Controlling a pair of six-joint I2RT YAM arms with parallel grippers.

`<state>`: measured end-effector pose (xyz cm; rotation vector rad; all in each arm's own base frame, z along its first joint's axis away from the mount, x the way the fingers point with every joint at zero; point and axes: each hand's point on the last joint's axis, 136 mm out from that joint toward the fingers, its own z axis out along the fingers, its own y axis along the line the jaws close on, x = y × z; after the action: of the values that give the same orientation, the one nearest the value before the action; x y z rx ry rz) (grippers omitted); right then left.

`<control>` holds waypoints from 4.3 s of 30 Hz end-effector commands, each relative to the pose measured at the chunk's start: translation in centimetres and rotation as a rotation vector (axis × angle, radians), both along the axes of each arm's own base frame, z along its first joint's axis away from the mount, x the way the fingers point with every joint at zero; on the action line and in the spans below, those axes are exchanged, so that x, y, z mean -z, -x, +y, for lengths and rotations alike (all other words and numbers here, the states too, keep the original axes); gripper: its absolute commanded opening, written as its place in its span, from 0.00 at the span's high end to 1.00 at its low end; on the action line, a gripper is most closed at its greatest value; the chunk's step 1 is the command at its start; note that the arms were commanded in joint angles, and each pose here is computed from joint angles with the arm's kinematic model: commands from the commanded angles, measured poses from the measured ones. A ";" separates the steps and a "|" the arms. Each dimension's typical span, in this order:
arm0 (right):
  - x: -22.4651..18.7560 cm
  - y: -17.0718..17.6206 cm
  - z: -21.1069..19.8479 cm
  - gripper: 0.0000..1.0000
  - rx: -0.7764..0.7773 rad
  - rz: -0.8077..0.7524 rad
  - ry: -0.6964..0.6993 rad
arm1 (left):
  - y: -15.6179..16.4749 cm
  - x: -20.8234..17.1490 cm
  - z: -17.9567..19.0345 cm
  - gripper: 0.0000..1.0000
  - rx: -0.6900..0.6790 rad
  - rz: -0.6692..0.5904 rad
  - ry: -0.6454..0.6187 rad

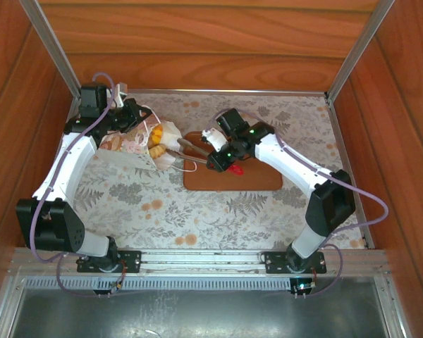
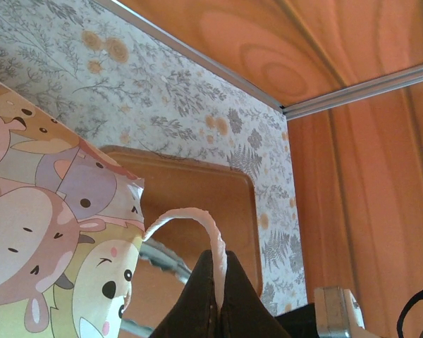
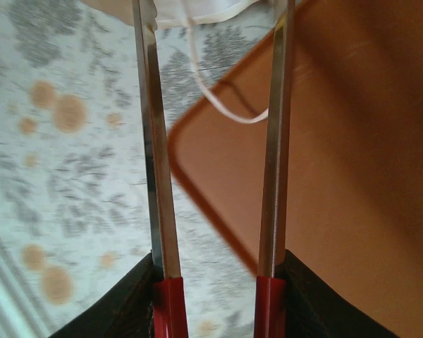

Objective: Take the fake bread out of the paper bag

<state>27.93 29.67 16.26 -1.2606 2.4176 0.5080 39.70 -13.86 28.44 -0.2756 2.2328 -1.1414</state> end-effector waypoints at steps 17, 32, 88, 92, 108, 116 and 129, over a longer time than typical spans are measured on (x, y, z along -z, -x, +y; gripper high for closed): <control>2.6 -5.4 4.3 0.52 -0.450 -0.525 0.282 | 0.2 -2.5 -0.3 1.00 0.018 -0.075 0.002; 3.3 -6.0 5.9 0.60 -0.458 -0.580 0.300 | 0.3 -2.4 -0.2 1.00 0.019 -0.074 0.001; -2.1 9.6 -14.5 0.71 0.629 0.515 -0.045 | 2.2 -2.5 -0.1 1.00 0.016 -0.083 0.001; -1.0 9.1 -15.5 0.69 0.693 0.556 -0.026 | 2.2 -2.6 -0.1 1.00 0.017 -0.087 0.002; -1.9 5.9 -19.5 0.50 0.743 0.363 0.086 | 2.5 -1.6 -0.4 1.00 0.027 -0.059 0.015; -2.9 3.4 -19.0 0.45 0.608 0.159 0.122 | 2.5 -1.2 -0.4 1.00 0.028 -0.049 0.020; -0.1 1.1 -17.7 0.47 0.444 0.098 0.390 | 2.3 -1.3 -0.3 1.00 0.013 -0.049 0.020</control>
<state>25.99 12.37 15.84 -0.7347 2.8915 0.0632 37.65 -13.89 28.65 -0.2635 2.2212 -1.1485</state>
